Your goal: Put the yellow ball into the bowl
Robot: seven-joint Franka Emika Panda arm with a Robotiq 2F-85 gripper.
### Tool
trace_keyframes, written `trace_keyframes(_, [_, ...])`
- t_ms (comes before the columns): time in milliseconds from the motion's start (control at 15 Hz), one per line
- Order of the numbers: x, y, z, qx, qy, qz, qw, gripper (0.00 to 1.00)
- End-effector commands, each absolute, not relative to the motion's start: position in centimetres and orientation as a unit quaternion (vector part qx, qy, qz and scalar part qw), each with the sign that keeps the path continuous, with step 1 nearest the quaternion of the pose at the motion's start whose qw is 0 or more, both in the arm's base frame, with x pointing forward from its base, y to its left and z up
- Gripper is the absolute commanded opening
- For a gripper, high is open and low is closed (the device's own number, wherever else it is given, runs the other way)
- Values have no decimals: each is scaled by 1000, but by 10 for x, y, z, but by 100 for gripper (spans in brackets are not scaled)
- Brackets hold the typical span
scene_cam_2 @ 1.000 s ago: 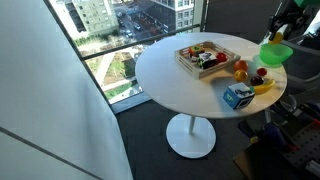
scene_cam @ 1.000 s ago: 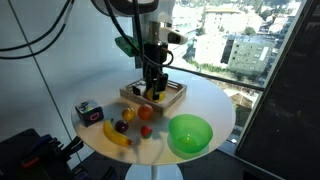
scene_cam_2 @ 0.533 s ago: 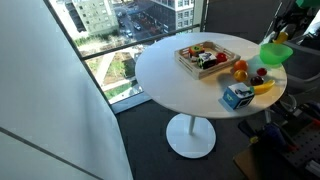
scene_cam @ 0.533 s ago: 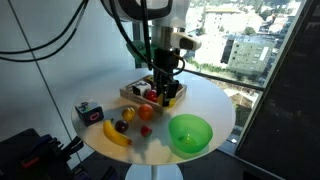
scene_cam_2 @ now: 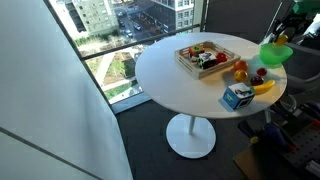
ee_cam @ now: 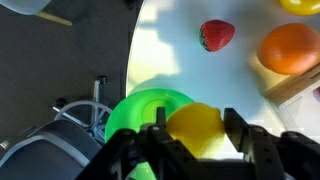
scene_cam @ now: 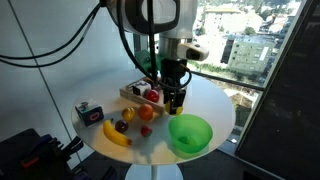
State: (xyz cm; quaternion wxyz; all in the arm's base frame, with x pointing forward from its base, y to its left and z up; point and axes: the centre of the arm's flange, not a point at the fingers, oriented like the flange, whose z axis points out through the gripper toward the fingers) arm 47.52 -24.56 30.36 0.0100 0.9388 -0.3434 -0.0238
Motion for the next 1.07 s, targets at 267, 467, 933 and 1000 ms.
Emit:
trace_keyframes(267, [486,-263,288,927,-374,-15,19,35])
trace_keyframes(467, [483,-268,281,924,-381,-21,22,35])
trace_keyframes(933, [473,-278,263,920,-390,-39,26,35])
trace_keyframes(1000, [472,-279,261,919,-391,-41,27,35])
